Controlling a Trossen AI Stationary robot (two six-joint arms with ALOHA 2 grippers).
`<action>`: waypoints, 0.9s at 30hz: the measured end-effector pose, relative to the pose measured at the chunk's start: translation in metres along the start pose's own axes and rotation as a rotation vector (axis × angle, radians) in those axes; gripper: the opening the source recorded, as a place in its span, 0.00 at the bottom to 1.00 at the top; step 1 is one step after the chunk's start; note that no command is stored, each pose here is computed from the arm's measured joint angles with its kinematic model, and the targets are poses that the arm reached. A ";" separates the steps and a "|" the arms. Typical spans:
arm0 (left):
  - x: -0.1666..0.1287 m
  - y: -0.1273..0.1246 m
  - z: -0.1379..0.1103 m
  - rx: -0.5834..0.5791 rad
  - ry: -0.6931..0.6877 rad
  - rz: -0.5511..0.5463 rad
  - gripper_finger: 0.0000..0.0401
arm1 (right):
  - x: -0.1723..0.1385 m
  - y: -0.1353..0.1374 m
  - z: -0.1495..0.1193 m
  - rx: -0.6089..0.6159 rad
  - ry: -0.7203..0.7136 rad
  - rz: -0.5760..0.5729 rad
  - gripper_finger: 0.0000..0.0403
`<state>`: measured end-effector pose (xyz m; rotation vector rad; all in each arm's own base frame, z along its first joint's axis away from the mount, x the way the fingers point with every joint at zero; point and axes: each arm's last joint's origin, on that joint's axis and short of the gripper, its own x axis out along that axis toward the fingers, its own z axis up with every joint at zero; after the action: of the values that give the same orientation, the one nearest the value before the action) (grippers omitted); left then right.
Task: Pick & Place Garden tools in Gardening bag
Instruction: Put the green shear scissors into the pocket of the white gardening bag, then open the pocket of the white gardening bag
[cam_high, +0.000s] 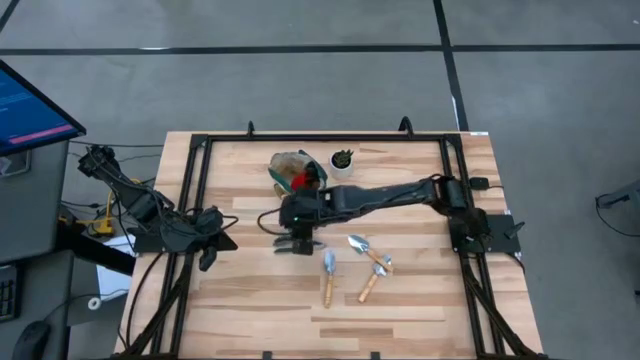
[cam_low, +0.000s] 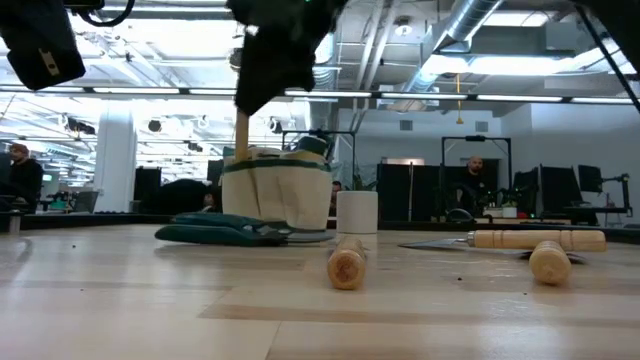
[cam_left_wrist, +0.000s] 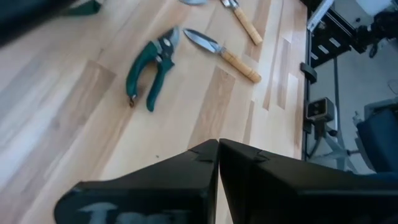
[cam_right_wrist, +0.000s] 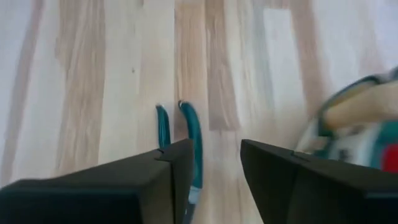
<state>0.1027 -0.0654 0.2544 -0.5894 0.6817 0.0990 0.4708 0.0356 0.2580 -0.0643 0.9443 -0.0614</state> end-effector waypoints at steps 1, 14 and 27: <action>0.000 0.000 0.000 0.000 -0.007 0.004 0.00 | -0.008 -0.001 -0.001 0.001 0.017 -0.001 0.30; 0.000 0.000 0.000 0.001 -0.012 0.007 0.00 | -0.079 -0.012 -0.018 0.015 0.180 -0.142 0.29; 0.001 -0.001 0.000 0.000 -0.011 0.005 0.00 | -0.024 -0.051 -0.032 -0.055 0.211 -0.172 0.27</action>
<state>0.1039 -0.0659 0.2542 -0.5867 0.6724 0.1074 0.4296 -0.0145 0.2626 -0.1935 1.1503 -0.2044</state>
